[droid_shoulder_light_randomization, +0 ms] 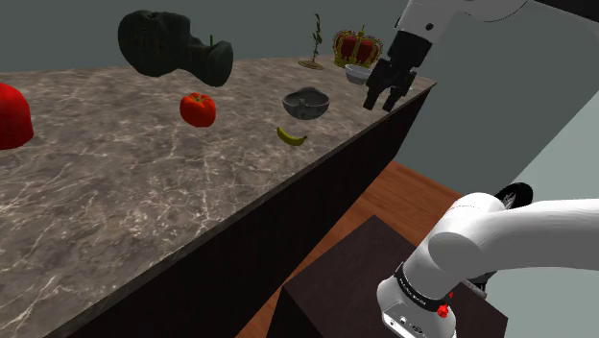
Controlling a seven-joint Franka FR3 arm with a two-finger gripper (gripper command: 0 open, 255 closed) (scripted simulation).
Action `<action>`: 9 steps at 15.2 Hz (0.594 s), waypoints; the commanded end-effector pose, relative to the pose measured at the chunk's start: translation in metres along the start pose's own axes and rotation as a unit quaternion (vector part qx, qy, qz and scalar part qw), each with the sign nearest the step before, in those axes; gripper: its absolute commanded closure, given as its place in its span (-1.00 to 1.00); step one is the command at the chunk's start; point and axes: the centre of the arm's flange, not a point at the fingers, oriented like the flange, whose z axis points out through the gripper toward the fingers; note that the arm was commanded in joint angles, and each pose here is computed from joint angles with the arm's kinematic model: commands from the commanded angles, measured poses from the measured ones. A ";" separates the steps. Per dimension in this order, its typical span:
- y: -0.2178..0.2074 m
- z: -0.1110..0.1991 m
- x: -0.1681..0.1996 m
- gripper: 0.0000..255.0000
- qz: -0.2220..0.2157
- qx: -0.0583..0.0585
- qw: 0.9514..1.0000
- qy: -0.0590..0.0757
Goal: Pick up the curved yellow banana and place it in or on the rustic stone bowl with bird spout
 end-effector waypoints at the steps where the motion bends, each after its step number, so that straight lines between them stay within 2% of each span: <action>1: 0.000 0.000 0.000 -1.00 0.000 0.000 1.000 0.000; 5: -0.013 0.032 0.042 -1.00 -0.046 -0.016 0.999 0.000; 9: -0.028 0.064 0.082 -1.00 -0.091 -0.032 0.995 -0.001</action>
